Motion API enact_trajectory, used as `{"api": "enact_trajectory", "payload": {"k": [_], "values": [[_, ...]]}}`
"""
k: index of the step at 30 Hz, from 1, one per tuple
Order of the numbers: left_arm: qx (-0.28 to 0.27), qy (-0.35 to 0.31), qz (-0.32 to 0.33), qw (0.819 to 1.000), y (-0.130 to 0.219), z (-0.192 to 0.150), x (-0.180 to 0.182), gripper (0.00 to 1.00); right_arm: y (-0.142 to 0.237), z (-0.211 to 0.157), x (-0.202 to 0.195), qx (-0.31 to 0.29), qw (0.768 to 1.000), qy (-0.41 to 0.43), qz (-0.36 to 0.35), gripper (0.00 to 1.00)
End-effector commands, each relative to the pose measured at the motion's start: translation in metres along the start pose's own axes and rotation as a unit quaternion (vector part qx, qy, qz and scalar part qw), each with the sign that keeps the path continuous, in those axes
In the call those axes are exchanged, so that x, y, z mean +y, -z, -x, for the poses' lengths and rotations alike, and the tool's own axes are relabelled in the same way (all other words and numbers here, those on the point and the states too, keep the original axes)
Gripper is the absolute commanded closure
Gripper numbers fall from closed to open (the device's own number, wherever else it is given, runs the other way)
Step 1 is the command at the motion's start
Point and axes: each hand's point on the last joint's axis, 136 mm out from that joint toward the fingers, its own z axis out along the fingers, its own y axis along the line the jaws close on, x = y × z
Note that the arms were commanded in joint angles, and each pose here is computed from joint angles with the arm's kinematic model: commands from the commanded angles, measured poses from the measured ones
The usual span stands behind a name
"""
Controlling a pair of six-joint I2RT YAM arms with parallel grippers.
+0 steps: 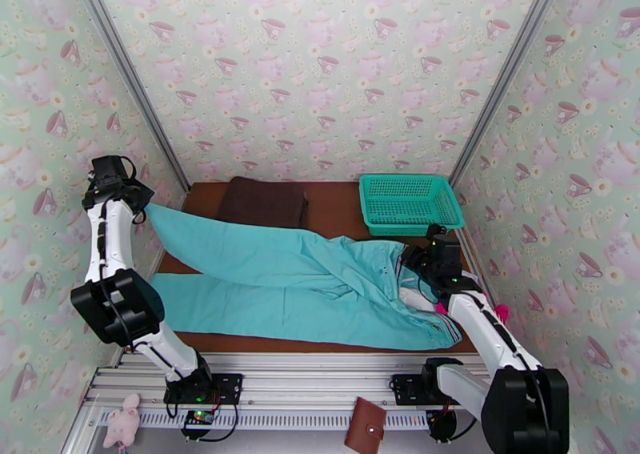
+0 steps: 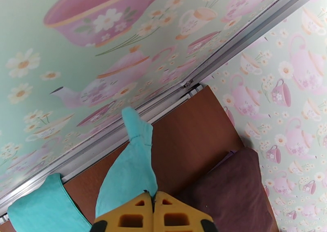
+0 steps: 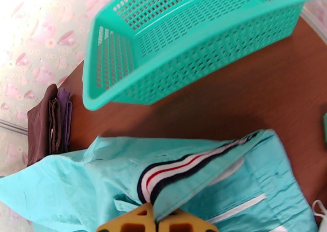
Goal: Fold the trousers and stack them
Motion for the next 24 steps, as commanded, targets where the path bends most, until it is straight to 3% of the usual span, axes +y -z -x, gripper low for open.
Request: {"api": "enact_trajectory", "payload": {"k": [1,8,10,12,17,19,22,24], "values": [[-0.026,0.001,-0.006,1.0,0.016,0.012,-0.003,1.0,0.011,0.011,-0.015,0.038,0.996,0.054,-0.066,1.0],[-0.027,0.005,0.002,1.0,0.015,0.011,0.0,1.0,0.001,0.038,-0.001,0.095,0.984,0.136,-0.071,0.98],[-0.033,0.008,0.012,0.999,0.017,0.014,0.004,1.0,0.005,0.058,-0.002,0.082,0.978,0.162,-0.099,0.84],[-0.038,0.01,0.019,0.999,0.018,0.016,0.007,1.0,0.01,0.077,0.003,0.07,0.974,0.188,-0.108,0.79],[-0.046,0.018,0.031,0.998,0.019,0.02,0.013,1.0,0.019,0.105,0.018,0.057,0.96,0.252,-0.105,0.83],[-0.047,0.021,0.036,0.998,0.018,0.023,0.016,1.0,0.024,0.118,0.019,0.036,0.956,0.267,-0.115,1.0],[-0.047,0.025,0.033,0.998,0.018,0.024,0.017,1.0,0.026,0.121,0.029,0.011,0.965,0.247,-0.09,1.0],[-0.047,0.026,0.028,0.998,0.017,0.022,0.016,1.0,0.019,0.101,0.027,0.029,0.978,0.194,-0.071,0.58]]}}
